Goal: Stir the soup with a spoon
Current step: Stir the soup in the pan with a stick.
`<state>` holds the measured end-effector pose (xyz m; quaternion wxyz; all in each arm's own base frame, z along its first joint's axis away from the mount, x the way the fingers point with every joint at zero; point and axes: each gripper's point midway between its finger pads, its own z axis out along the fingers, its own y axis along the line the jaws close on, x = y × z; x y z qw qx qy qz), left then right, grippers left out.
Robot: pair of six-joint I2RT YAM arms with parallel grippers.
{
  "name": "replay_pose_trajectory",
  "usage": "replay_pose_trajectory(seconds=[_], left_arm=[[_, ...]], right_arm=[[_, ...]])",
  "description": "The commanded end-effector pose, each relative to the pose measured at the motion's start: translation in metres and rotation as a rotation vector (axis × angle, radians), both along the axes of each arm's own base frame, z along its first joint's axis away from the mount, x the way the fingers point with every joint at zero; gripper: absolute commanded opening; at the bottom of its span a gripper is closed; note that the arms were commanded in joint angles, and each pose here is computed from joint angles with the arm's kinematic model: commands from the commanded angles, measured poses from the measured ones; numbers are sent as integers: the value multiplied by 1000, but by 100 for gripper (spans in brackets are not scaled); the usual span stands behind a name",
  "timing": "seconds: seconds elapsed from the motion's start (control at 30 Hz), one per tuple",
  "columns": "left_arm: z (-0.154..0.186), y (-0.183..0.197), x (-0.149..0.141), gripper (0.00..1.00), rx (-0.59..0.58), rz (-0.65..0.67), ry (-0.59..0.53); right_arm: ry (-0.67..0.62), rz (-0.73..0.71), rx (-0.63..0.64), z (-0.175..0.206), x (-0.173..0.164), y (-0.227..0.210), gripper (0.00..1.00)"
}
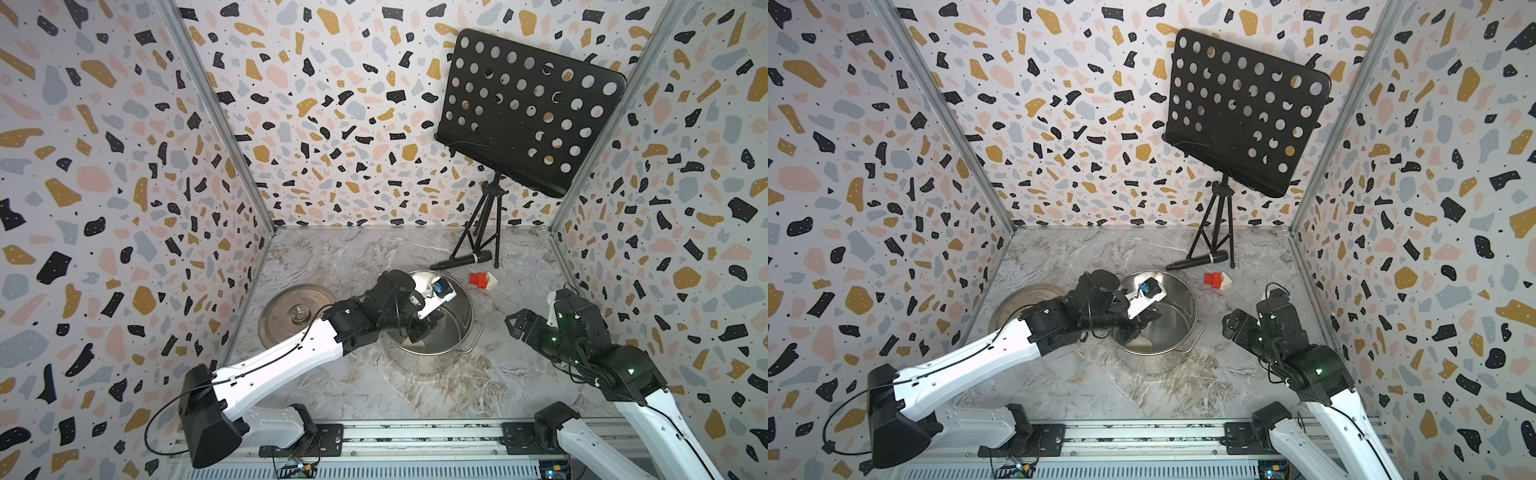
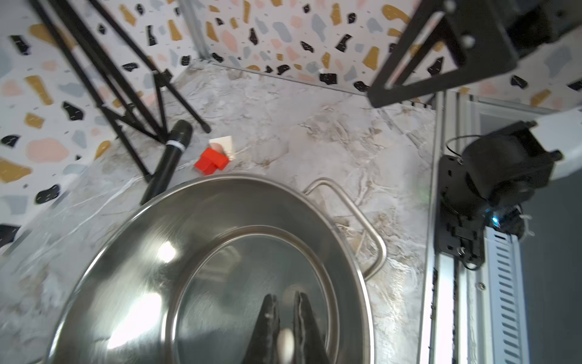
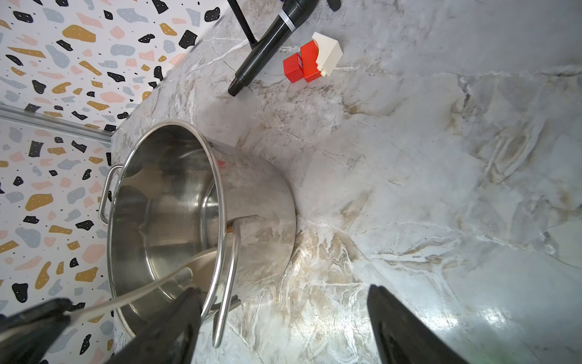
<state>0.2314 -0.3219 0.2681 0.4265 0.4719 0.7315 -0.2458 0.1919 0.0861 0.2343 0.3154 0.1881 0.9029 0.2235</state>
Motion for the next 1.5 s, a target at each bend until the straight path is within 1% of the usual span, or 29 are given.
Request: replay_pose_trajectory(seconds=[0.0, 0.17, 0.23, 0.3, 0.37, 0.47, 0.57, 0.77, 0.9, 1.03, 1.23, 1.37, 1.47], left_arm=[[16, 22, 26, 0, -67, 100, -26], [20, 43, 80, 0, -104, 221, -54], [29, 44, 105, 0, -116, 268, -92], [36, 39, 124, 0, -120, 283, -115], [41, 31, 138, 0, -124, 283, -126], [39, 12, 154, 0, -140, 256, -97], [38, -11, 157, 0, -167, 218, -69], [30, -64, 140, 0, -165, 110, -41], [29, -94, 119, 0, -158, 36, -33], [31, -112, 91, 0, -154, -31, -24], [31, -118, 37, 0, -131, -144, -18], [27, -113, -3, 0, -92, -224, -8], [21, -103, -21, 0, -70, -246, -1]], right_arm=[[-8, 1, -2, 0, 4, 1, 87], [-3, 30, -3, 3, 10, 8, 87], [-4, 35, -5, 5, 11, 9, 87], [-11, 35, -2, 7, 13, 10, 87], [-15, 36, -1, 9, 14, 10, 87], [-22, 38, 1, 12, 14, 10, 87], [-30, 24, -1, 13, 14, 7, 87], [-67, 6, -38, 24, 20, 2, 87], [-74, 5, -50, 27, 24, 1, 87], [-70, -15, -46, 25, 23, -2, 87], [-62, -30, -46, 19, 20, -5, 87], [-44, -34, -31, 12, 17, -4, 86], [-34, -31, -22, 9, 16, -3, 86]])
